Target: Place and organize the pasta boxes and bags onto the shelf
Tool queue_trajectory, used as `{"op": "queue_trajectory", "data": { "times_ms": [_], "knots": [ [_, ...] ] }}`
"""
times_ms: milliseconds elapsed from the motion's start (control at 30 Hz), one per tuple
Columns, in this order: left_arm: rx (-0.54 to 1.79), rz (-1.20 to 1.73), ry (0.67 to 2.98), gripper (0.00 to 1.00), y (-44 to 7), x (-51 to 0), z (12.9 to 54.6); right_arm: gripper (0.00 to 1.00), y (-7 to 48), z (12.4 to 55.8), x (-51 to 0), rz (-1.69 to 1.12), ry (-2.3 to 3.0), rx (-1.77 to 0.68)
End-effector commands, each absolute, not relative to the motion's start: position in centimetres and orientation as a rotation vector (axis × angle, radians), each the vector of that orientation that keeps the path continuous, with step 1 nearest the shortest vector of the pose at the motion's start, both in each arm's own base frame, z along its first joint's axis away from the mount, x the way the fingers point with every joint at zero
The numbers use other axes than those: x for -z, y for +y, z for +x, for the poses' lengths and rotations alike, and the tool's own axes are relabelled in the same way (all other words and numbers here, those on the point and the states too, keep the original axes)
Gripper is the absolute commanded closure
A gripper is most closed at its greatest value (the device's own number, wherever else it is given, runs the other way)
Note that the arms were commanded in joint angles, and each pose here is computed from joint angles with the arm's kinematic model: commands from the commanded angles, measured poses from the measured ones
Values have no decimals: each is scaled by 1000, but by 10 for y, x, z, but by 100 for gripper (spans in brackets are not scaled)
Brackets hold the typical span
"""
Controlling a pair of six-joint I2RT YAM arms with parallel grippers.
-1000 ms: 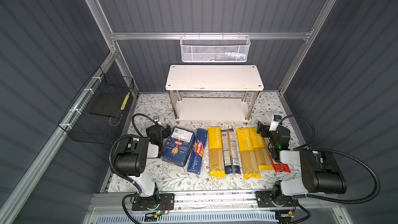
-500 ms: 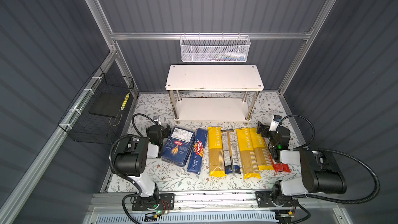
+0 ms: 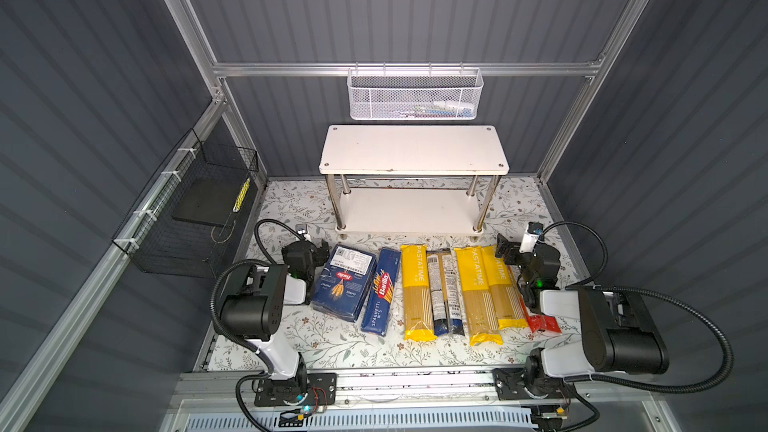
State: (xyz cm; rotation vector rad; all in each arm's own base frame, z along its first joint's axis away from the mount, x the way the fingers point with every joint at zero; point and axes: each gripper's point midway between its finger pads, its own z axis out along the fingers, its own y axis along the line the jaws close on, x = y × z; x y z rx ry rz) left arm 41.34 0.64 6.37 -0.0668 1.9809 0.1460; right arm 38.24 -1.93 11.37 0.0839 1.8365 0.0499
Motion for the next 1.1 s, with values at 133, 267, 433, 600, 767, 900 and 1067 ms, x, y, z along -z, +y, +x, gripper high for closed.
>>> {"op": "queue_trajectory", "data": {
  "times_ms": [133,267,433,600,767,900,1067],
  "knots": [
    [-123,-27,1984,1,-2,-63,418,1,-19,387,-119,71,1825,-46],
    [-125,-30,1976,1,-2,-65,418,1,-33,387,-123,156,1827,10],
    [-162,-76,1984,1,6,-85,420,1,-33,386,-158,175,1874,8],
    [-15,-96,2090,1,-12,-122,425,1,-9,372,-198,238,1959,-179],
    [338,38,2143,1,-72,-152,407,1,20,342,-195,247,2166,-203],
    [363,61,2068,1,-75,-164,376,1,52,324,-191,141,2238,-249],
    [378,116,2031,1,-78,-167,349,1,83,305,-169,56,2371,-302]
  ]
}}
